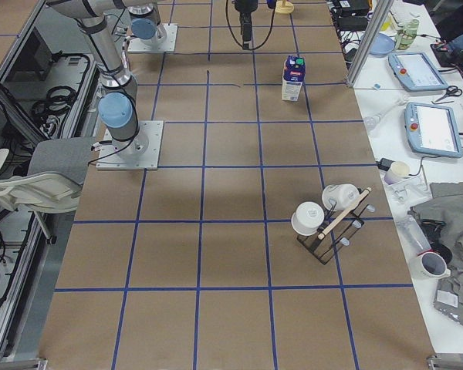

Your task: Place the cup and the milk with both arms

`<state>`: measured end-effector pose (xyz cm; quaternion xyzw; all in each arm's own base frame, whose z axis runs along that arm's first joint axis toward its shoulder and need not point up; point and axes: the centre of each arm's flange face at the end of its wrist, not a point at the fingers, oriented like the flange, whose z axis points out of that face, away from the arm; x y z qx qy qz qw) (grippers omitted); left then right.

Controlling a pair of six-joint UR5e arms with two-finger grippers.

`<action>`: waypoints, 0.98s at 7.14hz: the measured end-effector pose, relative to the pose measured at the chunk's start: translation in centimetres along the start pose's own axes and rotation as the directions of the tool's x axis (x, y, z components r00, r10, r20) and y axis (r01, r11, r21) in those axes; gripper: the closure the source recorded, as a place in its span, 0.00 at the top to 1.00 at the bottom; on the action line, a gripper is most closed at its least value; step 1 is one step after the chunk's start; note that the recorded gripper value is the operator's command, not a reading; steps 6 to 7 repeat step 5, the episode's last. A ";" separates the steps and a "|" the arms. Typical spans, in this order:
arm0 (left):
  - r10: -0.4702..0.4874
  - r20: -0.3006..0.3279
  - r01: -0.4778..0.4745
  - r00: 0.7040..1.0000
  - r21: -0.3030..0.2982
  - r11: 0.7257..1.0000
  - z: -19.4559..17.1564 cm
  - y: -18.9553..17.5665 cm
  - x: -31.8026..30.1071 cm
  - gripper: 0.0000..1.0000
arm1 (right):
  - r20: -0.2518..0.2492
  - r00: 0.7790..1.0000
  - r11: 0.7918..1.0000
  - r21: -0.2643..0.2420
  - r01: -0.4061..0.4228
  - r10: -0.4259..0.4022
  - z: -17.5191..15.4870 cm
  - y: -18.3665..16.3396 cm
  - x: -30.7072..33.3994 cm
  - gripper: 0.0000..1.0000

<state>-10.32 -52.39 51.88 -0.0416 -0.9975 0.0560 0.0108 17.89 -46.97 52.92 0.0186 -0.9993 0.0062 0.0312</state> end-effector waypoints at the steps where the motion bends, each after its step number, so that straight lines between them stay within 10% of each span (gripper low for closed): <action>1: -0.001 0.000 0.001 1.000 -0.001 1.000 0.0 0.0 0.0 1.00 | 0.006 1.000 1.000 0.001 -0.004 0.004 0.0 -0.1 0.0 1.00; 7: -0.002 0.000 0.002 1.000 -0.001 1.000 0.0 0.0 0.0 1.00 | 0.013 1.000 1.000 0.017 -0.022 0.022 -0.9 -1.6 0.1 1.00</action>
